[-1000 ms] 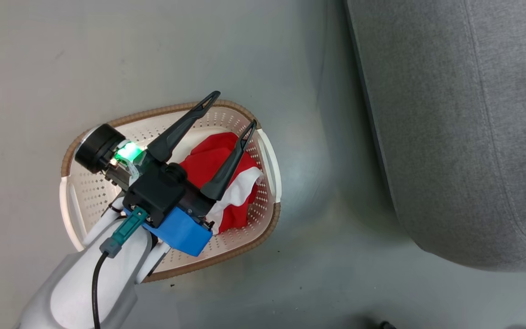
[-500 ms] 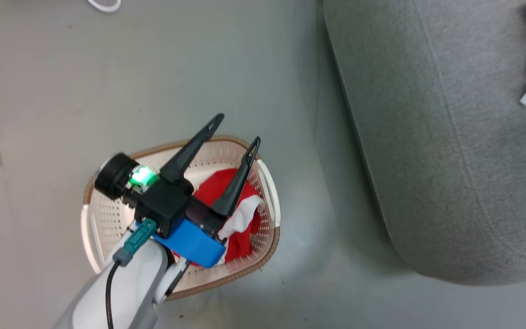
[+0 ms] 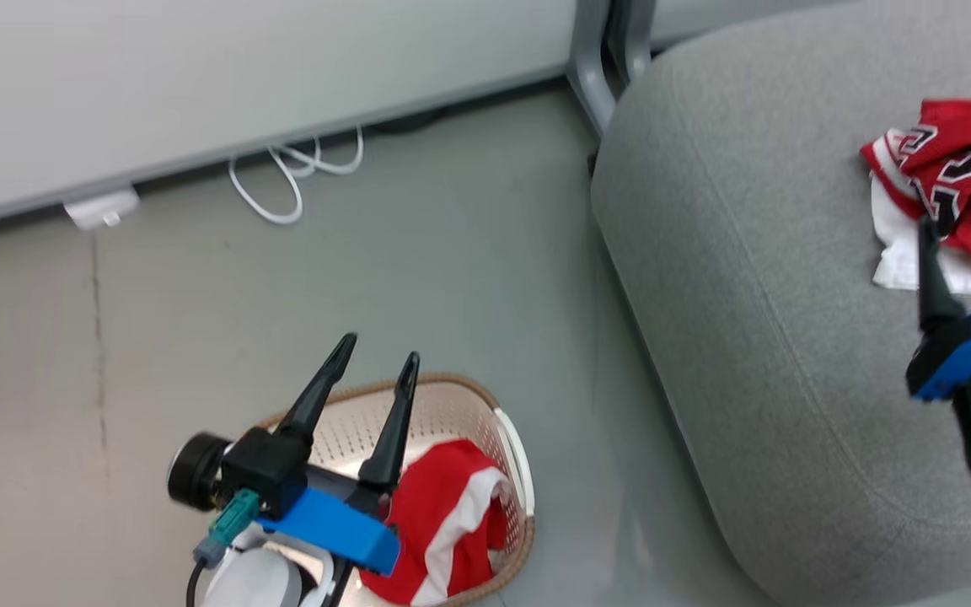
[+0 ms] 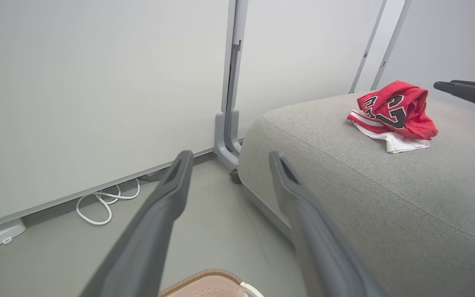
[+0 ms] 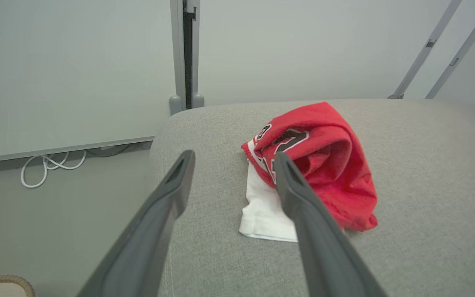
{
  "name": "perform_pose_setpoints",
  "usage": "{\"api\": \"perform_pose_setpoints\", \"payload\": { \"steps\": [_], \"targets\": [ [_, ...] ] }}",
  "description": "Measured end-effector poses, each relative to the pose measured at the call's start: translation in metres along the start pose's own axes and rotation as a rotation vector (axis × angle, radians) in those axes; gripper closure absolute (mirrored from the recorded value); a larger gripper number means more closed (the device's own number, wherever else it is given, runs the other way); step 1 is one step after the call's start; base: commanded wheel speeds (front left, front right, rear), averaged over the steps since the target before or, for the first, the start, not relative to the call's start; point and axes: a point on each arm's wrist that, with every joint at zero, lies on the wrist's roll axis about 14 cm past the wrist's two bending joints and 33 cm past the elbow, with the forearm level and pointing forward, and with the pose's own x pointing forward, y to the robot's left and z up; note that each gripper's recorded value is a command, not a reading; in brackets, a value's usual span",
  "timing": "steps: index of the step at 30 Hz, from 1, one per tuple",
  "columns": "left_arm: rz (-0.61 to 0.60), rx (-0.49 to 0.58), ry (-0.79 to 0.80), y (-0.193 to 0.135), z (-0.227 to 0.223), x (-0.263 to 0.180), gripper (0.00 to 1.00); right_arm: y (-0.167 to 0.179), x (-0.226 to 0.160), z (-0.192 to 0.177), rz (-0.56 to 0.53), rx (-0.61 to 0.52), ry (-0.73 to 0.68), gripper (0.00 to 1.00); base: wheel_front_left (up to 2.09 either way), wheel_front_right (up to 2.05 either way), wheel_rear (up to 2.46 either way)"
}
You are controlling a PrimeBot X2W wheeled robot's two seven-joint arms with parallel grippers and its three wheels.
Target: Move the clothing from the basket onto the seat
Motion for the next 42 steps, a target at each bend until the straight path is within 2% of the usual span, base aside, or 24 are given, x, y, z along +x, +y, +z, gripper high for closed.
{"api": "perform_pose_setpoints", "payload": {
  "steps": [6, 13, 22, 29, 42],
  "targets": [
    [0.116, 0.018, -0.038, 0.014, 0.017, -0.033, 0.00, 0.032, -0.034, 0.019, 0.084, 0.032, -0.085, 0.00, 0.00, 0.00, 0.00],
    [0.282, 0.038, -0.074, 0.046, 0.029, -0.077, 0.00, 0.082, -0.062, 0.039, 0.200, 0.072, -0.161, 0.00, 0.00, 0.00, 0.00],
    [0.453, 0.051, -0.105, 0.084, 0.039, -0.119, 0.00, 0.132, -0.087, 0.045, 0.316, 0.112, -0.175, 0.00, 0.00, 0.00, 0.00],
    [0.516, 0.055, -0.105, 0.098, 0.038, -0.135, 0.00, 0.147, -0.096, 0.030, 0.349, 0.134, -0.135, 0.00, 0.00, 0.00, 0.00],
    [0.544, 0.047, -0.101, 0.106, 0.036, -0.139, 0.00, 0.156, -0.098, 0.024, 0.372, 0.167, -0.118, 0.00, 0.00, 0.00, 0.00]
  ]
}}
